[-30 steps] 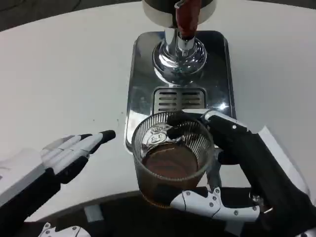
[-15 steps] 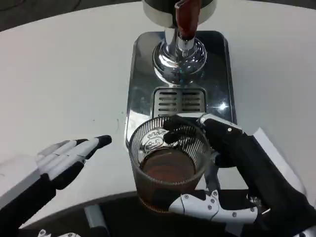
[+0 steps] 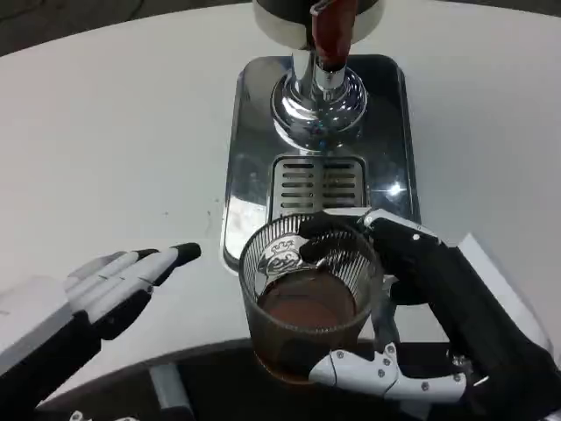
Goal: Grasp the cup under the faucet to collect the drink, then remove the cup.
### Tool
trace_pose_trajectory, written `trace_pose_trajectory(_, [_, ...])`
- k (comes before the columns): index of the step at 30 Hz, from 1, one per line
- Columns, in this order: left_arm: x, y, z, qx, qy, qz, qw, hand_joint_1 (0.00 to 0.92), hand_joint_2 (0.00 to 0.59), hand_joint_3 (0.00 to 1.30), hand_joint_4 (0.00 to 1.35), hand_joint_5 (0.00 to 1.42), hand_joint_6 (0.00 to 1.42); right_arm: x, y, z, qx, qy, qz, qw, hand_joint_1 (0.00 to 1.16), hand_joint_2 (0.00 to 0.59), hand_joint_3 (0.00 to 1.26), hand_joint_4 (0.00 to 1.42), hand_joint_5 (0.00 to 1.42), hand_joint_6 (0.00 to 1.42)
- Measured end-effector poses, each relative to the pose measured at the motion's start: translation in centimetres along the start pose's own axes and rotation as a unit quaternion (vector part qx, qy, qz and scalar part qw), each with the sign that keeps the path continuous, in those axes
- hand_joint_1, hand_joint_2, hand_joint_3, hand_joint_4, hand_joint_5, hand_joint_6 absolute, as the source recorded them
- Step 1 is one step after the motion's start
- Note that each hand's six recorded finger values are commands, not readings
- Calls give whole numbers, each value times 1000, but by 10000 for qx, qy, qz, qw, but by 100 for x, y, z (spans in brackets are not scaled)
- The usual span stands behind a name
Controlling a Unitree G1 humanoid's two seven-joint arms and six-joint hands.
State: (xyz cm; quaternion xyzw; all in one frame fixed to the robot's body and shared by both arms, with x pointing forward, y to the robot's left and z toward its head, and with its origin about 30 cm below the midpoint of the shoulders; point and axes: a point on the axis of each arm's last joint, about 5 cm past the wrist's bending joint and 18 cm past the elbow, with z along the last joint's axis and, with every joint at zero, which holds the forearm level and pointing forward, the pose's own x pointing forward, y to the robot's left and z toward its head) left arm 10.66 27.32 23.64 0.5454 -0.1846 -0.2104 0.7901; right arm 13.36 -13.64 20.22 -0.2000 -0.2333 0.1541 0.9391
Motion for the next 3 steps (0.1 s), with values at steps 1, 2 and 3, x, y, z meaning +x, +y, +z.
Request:
trace_pose_trajectory(1, [0,0,0,0,-2,1,10000,0,113,0,0,0,0,-2,-2,-1,-5,6,-2,10000,878,155,947,1053,1204,1264])
trace_pose_trajectory(2, [0,0,0,0,-3,1,10000,0,113,0,0,0,0,-3,-4,-2,-10,9,-3,10000,878,155,947,1053,1204,1264])
trace_pose_trajectory(3, [1,1,0,1,-4,3,10000,0,113,0,0,0,0,-4,-6,-2,-13,11,-6,10000,878,155,947,1053,1204,1264])
